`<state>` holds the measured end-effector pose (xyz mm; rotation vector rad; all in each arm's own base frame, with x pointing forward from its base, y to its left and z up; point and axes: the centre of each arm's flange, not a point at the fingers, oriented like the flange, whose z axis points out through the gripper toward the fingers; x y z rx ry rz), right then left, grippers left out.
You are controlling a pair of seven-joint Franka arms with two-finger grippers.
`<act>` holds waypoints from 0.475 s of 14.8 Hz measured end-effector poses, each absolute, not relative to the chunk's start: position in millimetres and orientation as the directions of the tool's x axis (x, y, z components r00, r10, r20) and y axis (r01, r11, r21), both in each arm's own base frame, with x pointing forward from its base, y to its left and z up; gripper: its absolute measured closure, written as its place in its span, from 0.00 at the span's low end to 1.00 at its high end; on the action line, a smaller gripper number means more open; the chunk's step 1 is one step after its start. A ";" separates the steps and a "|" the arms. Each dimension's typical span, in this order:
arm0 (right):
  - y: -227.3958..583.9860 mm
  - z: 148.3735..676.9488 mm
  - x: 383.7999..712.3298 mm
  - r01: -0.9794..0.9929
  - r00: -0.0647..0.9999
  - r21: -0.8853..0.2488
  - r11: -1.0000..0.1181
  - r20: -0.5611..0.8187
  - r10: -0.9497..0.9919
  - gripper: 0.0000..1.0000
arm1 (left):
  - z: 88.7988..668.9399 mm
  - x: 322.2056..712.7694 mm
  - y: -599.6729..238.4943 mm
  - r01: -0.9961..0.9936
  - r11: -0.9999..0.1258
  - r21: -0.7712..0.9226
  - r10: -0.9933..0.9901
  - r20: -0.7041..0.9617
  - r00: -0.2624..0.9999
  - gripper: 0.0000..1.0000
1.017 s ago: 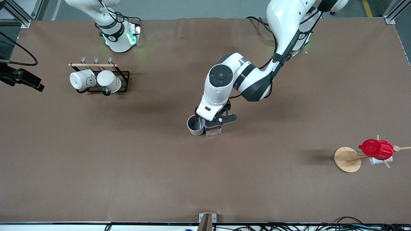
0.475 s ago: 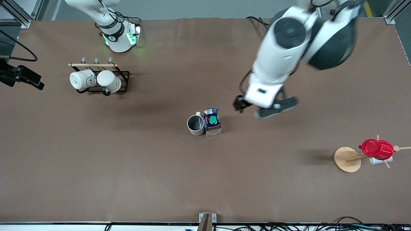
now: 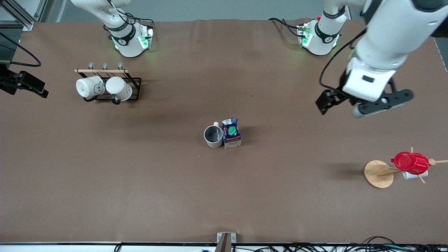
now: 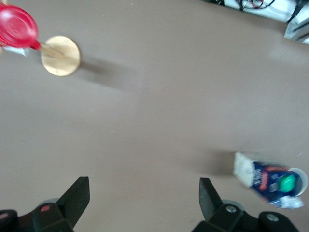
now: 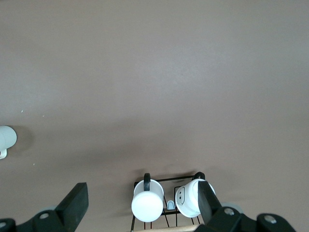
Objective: Place cup and milk on table
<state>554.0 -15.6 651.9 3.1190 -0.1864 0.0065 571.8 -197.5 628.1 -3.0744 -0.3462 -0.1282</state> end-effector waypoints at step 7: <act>-16.9 652.2 553.9 -0.085 0.996 0.017 -0.996 0.005 -0.085 0.00 | 639.7 537.5 -98.9 -0.024 -0.999 -0.043 -0.025 0.036 0.999 0.00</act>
